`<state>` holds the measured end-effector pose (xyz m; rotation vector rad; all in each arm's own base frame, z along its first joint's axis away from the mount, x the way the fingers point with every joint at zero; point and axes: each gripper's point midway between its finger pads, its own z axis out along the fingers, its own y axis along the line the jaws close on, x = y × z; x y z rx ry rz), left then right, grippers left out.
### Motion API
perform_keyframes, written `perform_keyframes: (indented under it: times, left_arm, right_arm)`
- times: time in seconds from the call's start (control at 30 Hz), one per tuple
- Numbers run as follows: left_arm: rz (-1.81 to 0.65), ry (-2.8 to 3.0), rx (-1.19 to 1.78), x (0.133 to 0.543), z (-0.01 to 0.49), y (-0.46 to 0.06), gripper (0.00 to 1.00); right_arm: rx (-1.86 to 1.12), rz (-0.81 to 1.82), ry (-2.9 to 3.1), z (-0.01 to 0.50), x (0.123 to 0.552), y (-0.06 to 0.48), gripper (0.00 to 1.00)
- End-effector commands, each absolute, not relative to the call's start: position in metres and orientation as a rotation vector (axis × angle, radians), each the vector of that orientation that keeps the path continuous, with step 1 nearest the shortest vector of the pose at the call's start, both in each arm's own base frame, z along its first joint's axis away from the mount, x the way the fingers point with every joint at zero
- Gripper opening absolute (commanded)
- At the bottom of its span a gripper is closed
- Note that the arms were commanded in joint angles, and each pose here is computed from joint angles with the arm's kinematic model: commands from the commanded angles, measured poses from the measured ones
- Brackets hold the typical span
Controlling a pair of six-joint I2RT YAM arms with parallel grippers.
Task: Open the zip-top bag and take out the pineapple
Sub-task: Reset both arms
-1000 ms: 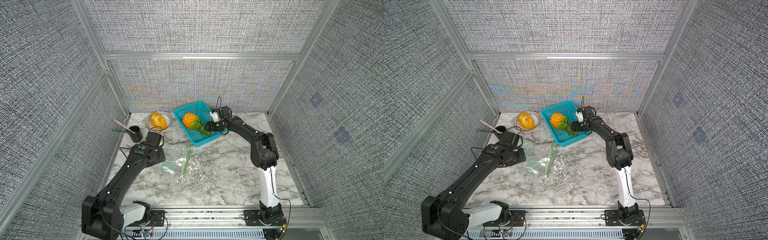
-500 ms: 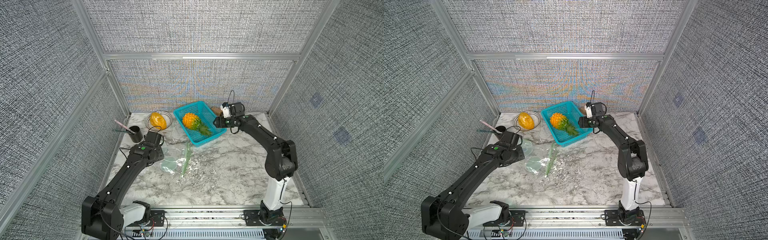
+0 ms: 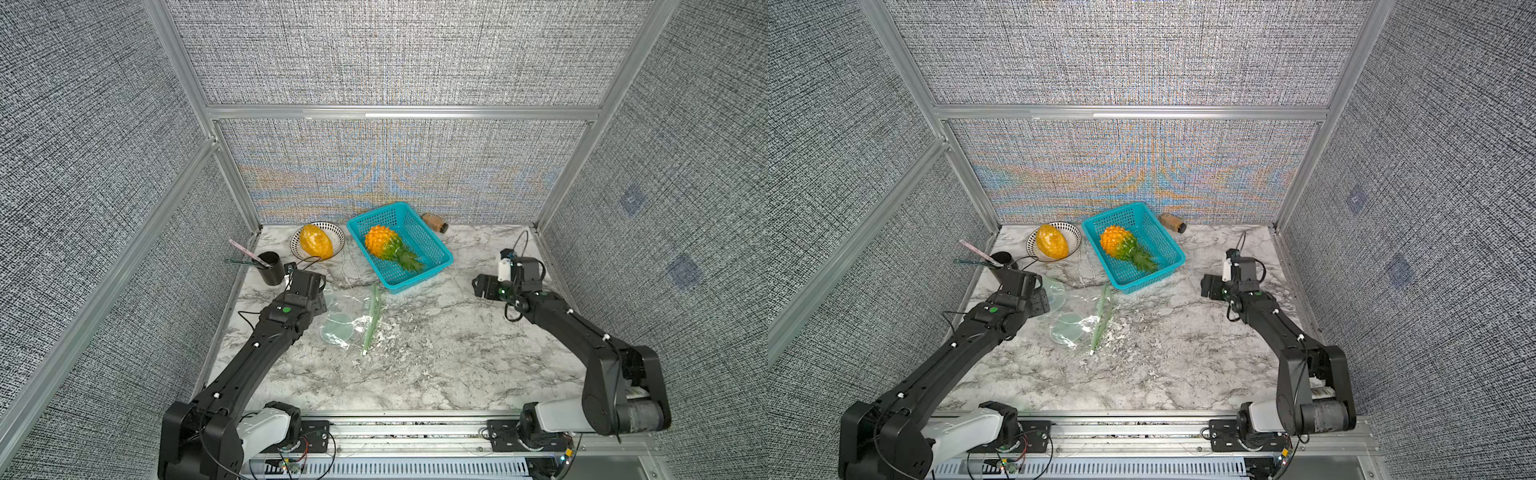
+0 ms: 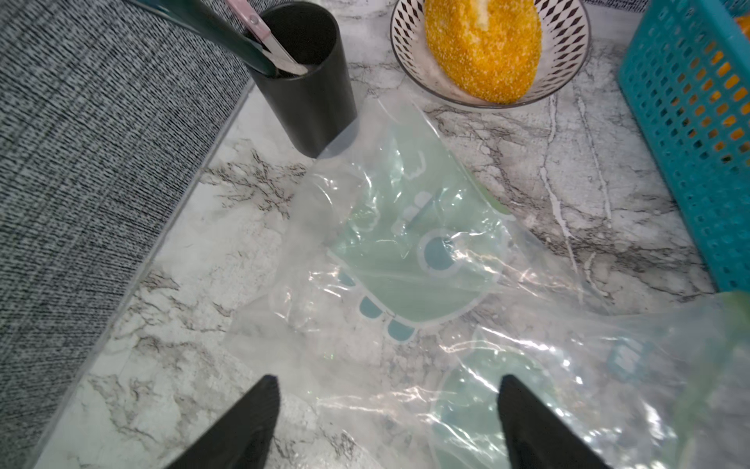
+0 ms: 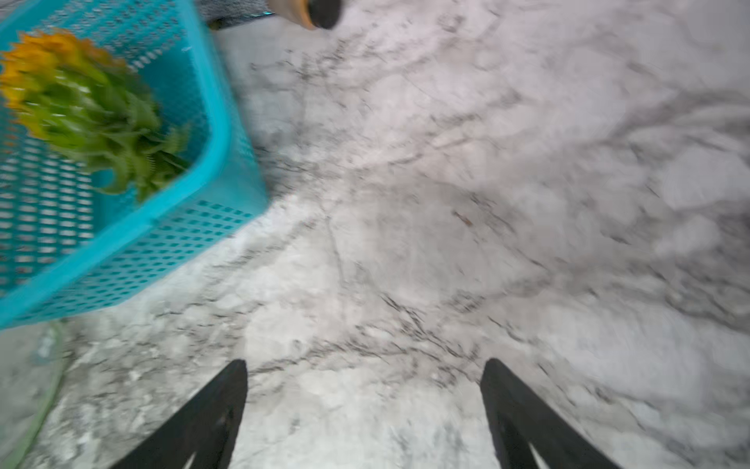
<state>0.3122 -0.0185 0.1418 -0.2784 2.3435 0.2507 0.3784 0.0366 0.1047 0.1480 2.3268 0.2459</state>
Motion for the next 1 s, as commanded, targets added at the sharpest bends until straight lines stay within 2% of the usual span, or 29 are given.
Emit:
perform_keyframes:
  times: [0.0, 0.07, 0.17, 0.37, 0.47, 0.7, 0.8, 0.9, 0.97]
  left_arm:
    - [0.516, 2.225, -0.231, 0.324, 0.152, 0.011, 0.98]
    - [0.539, 2.276, -0.161, 0.319, 0.139, 0.012, 0.99]
    - [0.397, 2.149, -0.097, 0.327, 0.138, -0.003, 0.99]
    - [0.307, 1.884, -0.08, 0.326, 0.135, 0.002, 0.99]
    - [0.216, 1.868, 0.06, 0.335, 0.136, -0.015, 0.99]
    - [0.143, 1.866, 0.056, 0.372, 0.125, -0.015, 0.99]
    - [0.146, 1.877, -0.033, 0.39, 0.1, -0.002, 0.99]
    - [0.08, 1.984, 0.107, 0.395, 0.095, -0.019, 0.99]
    - [0.071, 1.94, 0.094, 0.395, 0.097, -0.02, 0.99]
  right_arm:
    - [0.224, 0.167, 2.137, 0.114, 0.388, 0.014, 0.93]
    - [0.291, 0.154, 2.113, 0.108, 0.385, -0.002, 0.95]
    - [0.356, 0.138, 2.122, 0.103, 0.393, -0.025, 0.96]
    - [0.22, 0.006, 1.981, 0.109, 0.383, -0.034, 0.96]
    - [0.204, -0.009, 1.953, 0.106, 0.376, -0.034, 0.96]
    - [0.242, -0.026, 1.884, 0.115, 0.376, -0.04, 0.98]
    - [0.222, -0.046, 1.856, 0.12, 0.383, -0.041, 0.98]
    - [0.254, -0.04, 1.826, 0.122, 0.396, -0.049, 0.98]
    - [0.201, 0.007, 1.833, 0.118, 0.408, -0.041, 0.98]
